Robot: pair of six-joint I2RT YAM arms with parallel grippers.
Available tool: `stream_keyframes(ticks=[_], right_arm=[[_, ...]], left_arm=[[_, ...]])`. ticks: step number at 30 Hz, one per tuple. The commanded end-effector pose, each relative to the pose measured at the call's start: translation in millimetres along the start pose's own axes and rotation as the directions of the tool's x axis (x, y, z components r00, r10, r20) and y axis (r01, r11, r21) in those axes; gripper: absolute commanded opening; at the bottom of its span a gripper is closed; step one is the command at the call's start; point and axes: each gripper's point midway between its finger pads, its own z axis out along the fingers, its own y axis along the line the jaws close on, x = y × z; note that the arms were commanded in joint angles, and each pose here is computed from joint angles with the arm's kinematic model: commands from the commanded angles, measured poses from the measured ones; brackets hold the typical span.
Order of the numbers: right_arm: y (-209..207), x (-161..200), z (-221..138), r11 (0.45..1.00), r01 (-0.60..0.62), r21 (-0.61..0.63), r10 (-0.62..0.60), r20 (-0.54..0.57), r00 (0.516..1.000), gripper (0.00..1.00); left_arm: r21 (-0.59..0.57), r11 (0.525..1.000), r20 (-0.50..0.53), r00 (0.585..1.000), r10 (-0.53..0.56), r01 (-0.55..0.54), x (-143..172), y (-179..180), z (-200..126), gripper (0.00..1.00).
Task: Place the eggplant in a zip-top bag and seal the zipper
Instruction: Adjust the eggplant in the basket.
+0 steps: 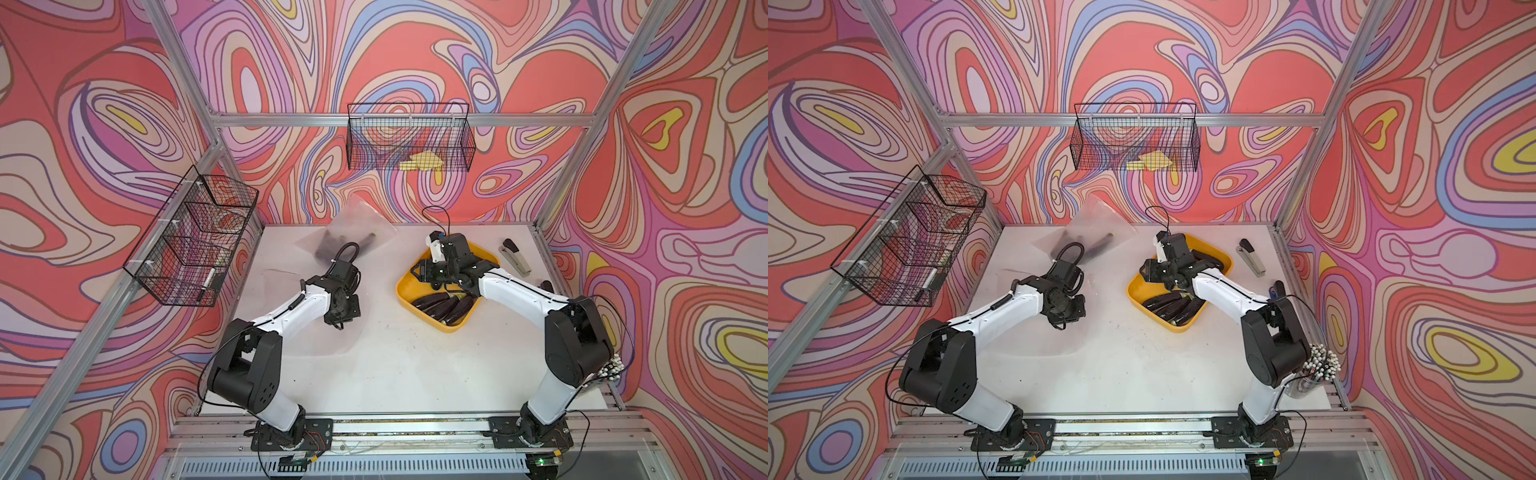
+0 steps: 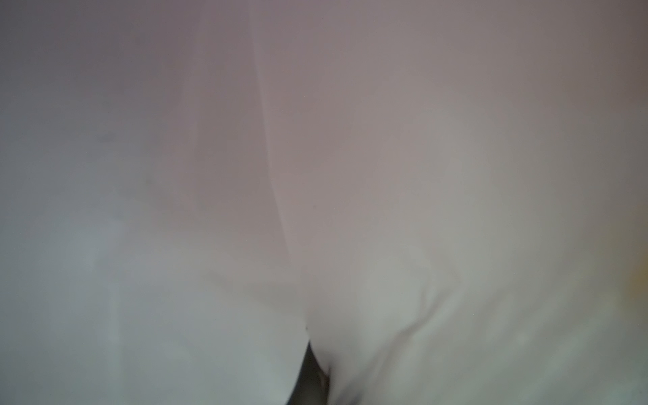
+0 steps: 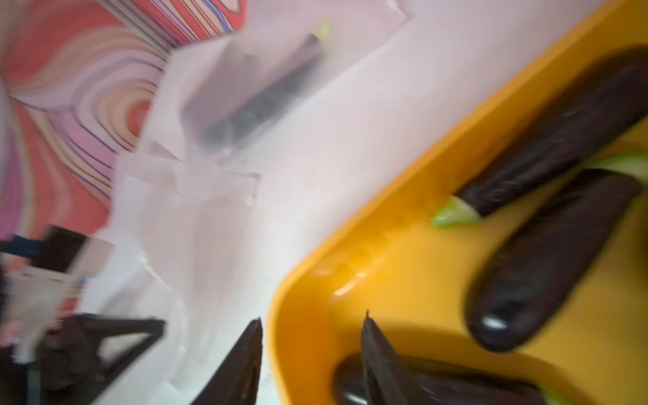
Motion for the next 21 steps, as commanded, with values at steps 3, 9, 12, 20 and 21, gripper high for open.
stream_keyframes(ticks=[3,9,12,20,21], right_arm=[[-31,63,-9,0.92,0.389,0.043,-0.361,-0.293,0.885,0.54],[-45,90,0,0.849,0.528,-0.019,-0.49,-0.402,0.774,0.61],[-59,91,9,0.823,0.567,0.023,-0.506,-0.426,0.75,0.62],[-82,85,38,0.77,0.631,0.095,-0.53,-0.454,0.716,0.62],[-84,85,40,0.763,0.639,0.101,-0.535,-0.457,0.711,0.62]], left_arm=[[0.012,1.0,0.001,1.0,0.021,-0.021,-6,-5,3,0.0],[0.017,0.999,0.003,0.999,0.035,-0.035,-11,-9,2,0.0],[0.032,0.999,0.014,0.999,0.038,-0.038,-14,-13,-2,0.0],[0.028,0.998,-0.006,0.999,0.054,-0.054,-12,-13,-4,0.0],[0.028,0.998,-0.009,0.998,0.055,-0.054,-11,-12,-3,0.0]])
